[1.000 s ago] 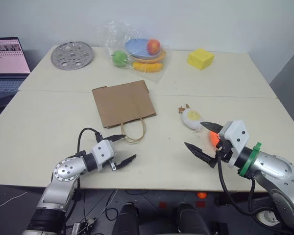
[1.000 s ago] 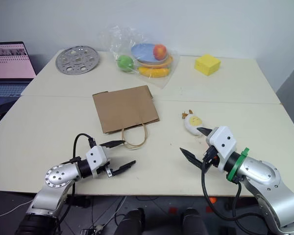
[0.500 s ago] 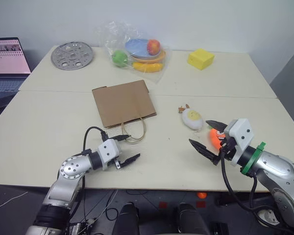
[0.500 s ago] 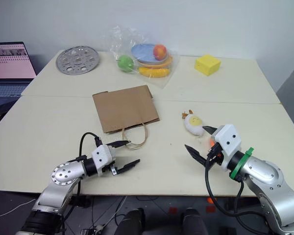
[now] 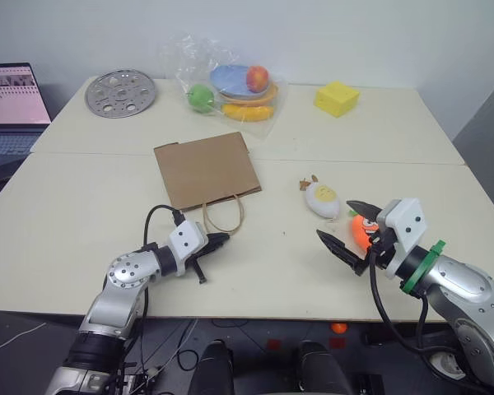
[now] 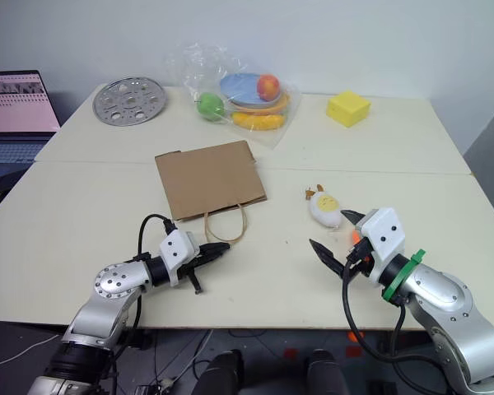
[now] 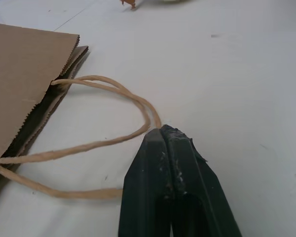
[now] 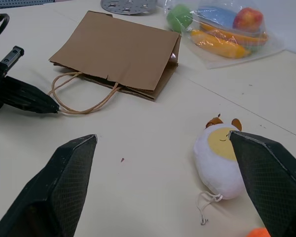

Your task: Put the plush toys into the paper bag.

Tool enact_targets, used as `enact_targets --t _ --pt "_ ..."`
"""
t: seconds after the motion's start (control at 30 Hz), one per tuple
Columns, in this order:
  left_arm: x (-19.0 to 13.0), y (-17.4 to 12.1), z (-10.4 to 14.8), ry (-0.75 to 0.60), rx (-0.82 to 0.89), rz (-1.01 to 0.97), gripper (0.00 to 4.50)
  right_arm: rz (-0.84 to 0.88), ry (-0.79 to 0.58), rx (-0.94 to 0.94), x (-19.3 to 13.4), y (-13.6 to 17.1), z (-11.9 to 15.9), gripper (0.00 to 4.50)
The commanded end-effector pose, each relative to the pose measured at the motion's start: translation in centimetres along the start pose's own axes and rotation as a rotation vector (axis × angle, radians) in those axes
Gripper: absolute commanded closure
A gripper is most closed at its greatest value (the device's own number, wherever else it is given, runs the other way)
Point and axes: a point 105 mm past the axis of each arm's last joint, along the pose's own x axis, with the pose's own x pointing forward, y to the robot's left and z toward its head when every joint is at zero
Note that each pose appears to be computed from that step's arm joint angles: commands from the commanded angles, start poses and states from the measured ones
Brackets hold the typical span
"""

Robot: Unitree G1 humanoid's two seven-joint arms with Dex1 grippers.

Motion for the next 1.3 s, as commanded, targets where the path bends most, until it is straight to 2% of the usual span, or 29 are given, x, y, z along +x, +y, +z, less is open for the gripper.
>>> enact_targets --t 0.03,0.13,0.27,0.43,0.53,0.63,0.77,0.9,1.0,1.13,1.3 --pt "0.0 0.3 2.7 -0.070 -0.045 -0.041 4.48 -0.001 -0.043 -0.030 0.0 0.3 1.2 0.00" --pt "-0.2 0.6 4.0 -0.079 -0.173 -0.100 4.48 -0.005 -0.043 -0.032 0.0 0.3 1.1 0.00" --pt "-1.2 1.8 8.0 -0.112 -0.384 -0.227 4.48 -0.013 -0.053 -0.023 0.3 0.1 1.1 0.00" --pt "-2.2 3.5 10.8 -0.123 -0.416 -0.283 4.48 -0.021 -0.060 -0.018 0.6 0.2 1.2 0.00" --pt "-2.1 5.4 12.3 -0.154 -0.420 -0.244 4.48 -0.033 -0.064 -0.013 0.7 0.1 1.1 0.00" --pt "-2.0 6.1 12.2 -0.145 -0.396 -0.222 4.48 -0.034 -0.063 -0.016 0.9 0.2 1.0 0.00" --pt "-2.3 5.0 9.6 -0.033 -0.166 -0.226 4.48 -0.038 -0.064 -0.012 0.8 0.2 1.0 0.00" --pt "-3.9 3.3 6.9 0.026 -0.046 -0.260 4.48 -0.049 -0.050 -0.015 0.6 0.1 0.7 0.00" --pt "-5.9 3.3 5.3 0.003 -0.122 -0.210 3.88 -0.056 -0.041 0.000 0.4 0.4 0.2 0.00" --pt "-6.9 2.9 3.9 0.034 -0.114 -0.188 2.64 -0.063 -0.036 0.008 0.3 0.3 -0.2 0.00" --pt "-5.5 2.8 2.6 0.050 -0.083 -0.187 1.12 -0.045 -0.040 0.012 0.7 0.6 -0.3 0.00"
